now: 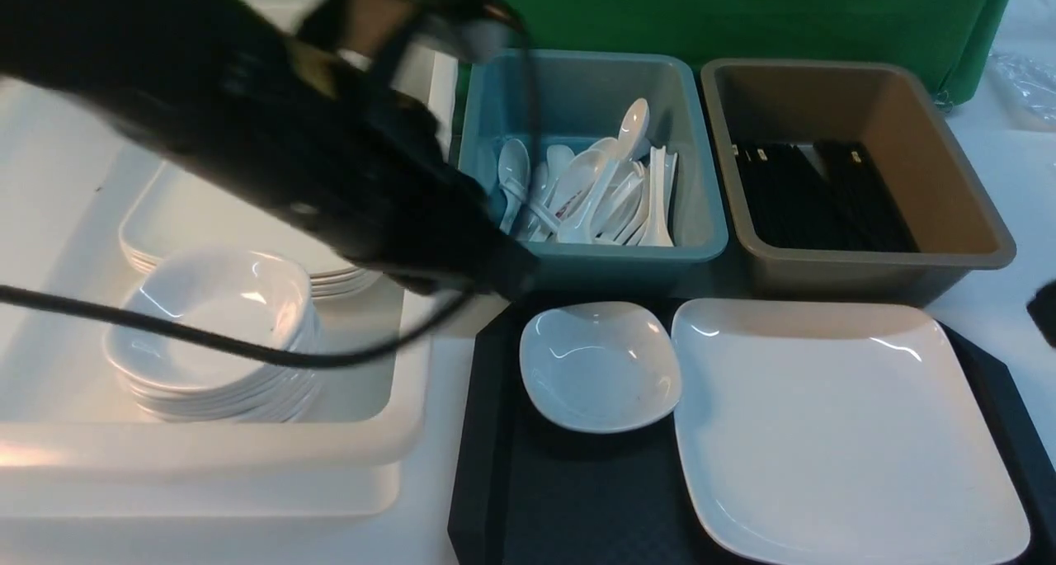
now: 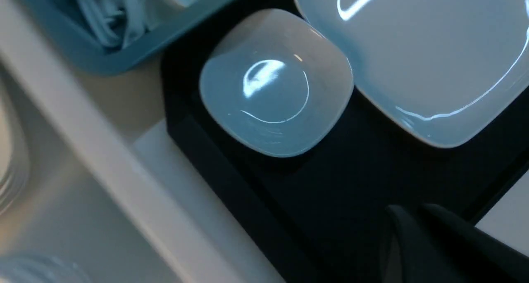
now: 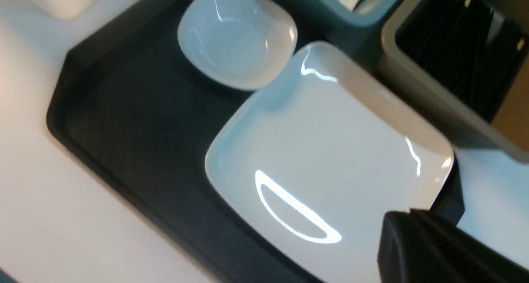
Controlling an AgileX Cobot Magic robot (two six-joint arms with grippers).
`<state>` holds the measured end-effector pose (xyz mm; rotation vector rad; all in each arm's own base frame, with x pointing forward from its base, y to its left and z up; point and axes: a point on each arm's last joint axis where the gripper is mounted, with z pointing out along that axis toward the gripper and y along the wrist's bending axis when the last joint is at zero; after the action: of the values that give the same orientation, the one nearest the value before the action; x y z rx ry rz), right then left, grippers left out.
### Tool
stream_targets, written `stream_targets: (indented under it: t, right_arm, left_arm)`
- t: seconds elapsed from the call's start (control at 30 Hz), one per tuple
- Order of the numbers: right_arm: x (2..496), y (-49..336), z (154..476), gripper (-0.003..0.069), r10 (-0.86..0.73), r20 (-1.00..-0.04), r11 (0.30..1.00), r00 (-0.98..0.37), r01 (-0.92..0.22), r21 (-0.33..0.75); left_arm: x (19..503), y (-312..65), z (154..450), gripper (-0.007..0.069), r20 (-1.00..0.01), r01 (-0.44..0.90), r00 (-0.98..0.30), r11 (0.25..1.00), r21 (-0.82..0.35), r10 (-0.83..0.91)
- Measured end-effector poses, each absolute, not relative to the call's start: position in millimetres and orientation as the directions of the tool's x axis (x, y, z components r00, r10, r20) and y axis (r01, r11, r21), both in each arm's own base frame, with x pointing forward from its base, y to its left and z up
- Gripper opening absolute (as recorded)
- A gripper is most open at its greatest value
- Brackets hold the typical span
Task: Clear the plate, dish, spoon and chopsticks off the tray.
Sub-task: Use the left arm to grab a small plate from the dinner plate
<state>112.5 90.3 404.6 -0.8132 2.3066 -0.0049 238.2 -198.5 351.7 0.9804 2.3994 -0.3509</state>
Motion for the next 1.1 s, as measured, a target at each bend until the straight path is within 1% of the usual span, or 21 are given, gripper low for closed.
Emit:
stream_targets:
  t: [0.07,0.13,0.17,0.2,0.27,0.37,0.47,0.57,0.63,0.7,0.8,0.9,1.03,1.07,1.1]
  right_arm:
    - [107,83,391,0.0023,-0.526,-0.591,0.828,-0.612,-0.526,-0.193]
    - [98,73,376,0.0023,-0.473,-0.589,0.862,-0.655,-0.481,-0.157]
    - [97,71,374,0.0023,-0.463,-0.59,0.868,-0.662,-0.474,-0.15]
    - [93,66,369,0.0023,-0.438,-0.592,0.881,-0.676,-0.454,-0.133]
    - [87,59,361,0.0023,-0.398,-0.596,0.9,-0.698,-0.422,-0.106]
    - [78,48,352,0.0023,-0.34,-0.608,0.922,-0.717,-0.382,-0.065]
    - [75,44,349,0.0023,-0.322,-0.613,0.927,-0.722,-0.371,-0.051]
    - [74,44,348,0.0023,-0.321,-0.614,0.928,-0.722,-0.37,-0.049]
    - [74,44,348,0.0023,-0.321,-0.613,0.927,-0.722,-0.371,-0.049]
    - [74,44,348,0.0023,-0.32,-0.614,0.927,-0.722,-0.372,-0.047]
    - [75,45,348,0.0023,-0.316,-0.623,0.926,-0.715,-0.375,-0.04]
    - [75,45,349,0.0023,-0.31,-0.629,0.927,-0.713,-0.373,-0.034]
    - [75,46,349,0.0023,-0.308,-0.634,0.927,-0.709,-0.375,-0.031]
    - [75,46,349,0.0023,-0.308,-0.635,0.926,-0.709,-0.375,-0.031]
    - [76,46,349,0.0023,-0.307,-0.636,0.926,-0.708,-0.376,-0.03]
  left_arm:
    - [241,-232,333,0.0004,-0.502,0.762,-0.547,0.646,0.032,0.67]
    - [246,-262,311,0.0022,-0.447,0.806,-0.487,0.583,0.102,0.75]
    - [247,-264,310,0.0025,-0.446,0.808,-0.478,0.578,0.115,0.757]
    - [250,-276,297,0.0047,-0.417,0.824,-0.453,0.549,0.142,0.788]
    - [255,-289,279,0.0089,-0.381,0.837,-0.427,0.517,0.177,0.82]
    - [267,-301,241,0.0227,-0.288,0.858,-0.398,0.464,0.218,0.871]
    - [274,-305,215,0.0377,-0.216,0.87,-0.374,0.422,0.254,0.902]
    - [282,-306,194,0.05,-0.154,0.877,-0.344,0.375,0.3,0.926]
    - [285,-306,185,0.0556,-0.121,0.879,-0.328,0.35,0.323,0.937]
    - [289,-305,178,0.0587,-0.095,0.877,-0.319,0.332,0.347,0.943]
    - [296,-301,170,0.0587,-0.08,0.874,-0.336,0.342,0.345,0.939]
    - [302,-298,162,0.055,-0.077,0.871,-0.346,0.35,0.346,0.935]
    - [308,-295,159,0.045,-0.085,0.864,-0.353,0.36,0.352,0.932]
    - [309,-294,159,0.0418,-0.086,0.863,-0.355,0.362,0.352,0.931]
    - [309,-293,158,0.037,-0.086,0.863,-0.359,0.365,0.35,0.929]
